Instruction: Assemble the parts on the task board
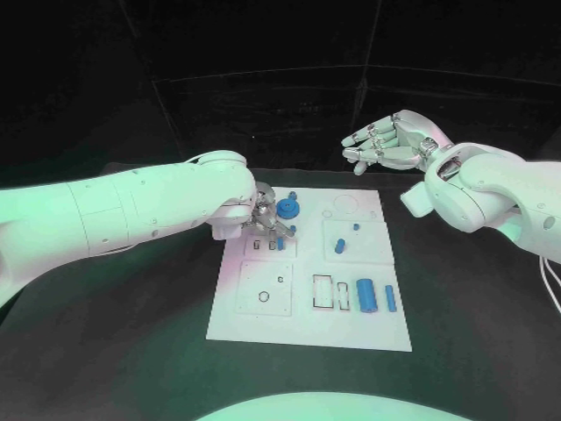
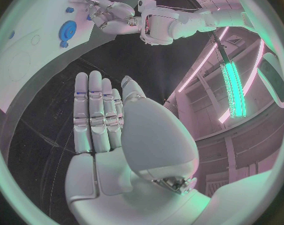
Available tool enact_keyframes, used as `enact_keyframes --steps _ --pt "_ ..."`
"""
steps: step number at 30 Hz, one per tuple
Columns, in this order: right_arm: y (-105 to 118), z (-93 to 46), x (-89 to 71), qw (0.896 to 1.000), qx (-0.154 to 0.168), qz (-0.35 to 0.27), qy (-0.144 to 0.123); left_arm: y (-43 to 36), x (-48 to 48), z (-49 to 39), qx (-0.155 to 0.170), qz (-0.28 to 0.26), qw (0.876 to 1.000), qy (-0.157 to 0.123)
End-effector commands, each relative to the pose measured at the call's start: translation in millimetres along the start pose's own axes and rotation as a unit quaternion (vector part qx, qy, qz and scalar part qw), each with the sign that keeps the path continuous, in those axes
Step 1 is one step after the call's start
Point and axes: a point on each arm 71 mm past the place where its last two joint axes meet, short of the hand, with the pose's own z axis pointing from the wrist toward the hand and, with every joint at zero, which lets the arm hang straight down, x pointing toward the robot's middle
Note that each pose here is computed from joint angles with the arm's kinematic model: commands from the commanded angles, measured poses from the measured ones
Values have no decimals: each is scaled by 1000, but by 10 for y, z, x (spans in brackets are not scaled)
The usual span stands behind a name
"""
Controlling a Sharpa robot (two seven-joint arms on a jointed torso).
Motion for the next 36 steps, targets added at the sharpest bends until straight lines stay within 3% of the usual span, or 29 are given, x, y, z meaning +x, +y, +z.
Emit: enact_keyframes --steps 1,36 --pt "18 4 -5 1000 -2 -4 -1 5 7 6 -7 11 1000 9" --pt "20 17 -4 1000 -2 -11 -7 -29 58 52 -10 16 999 36"
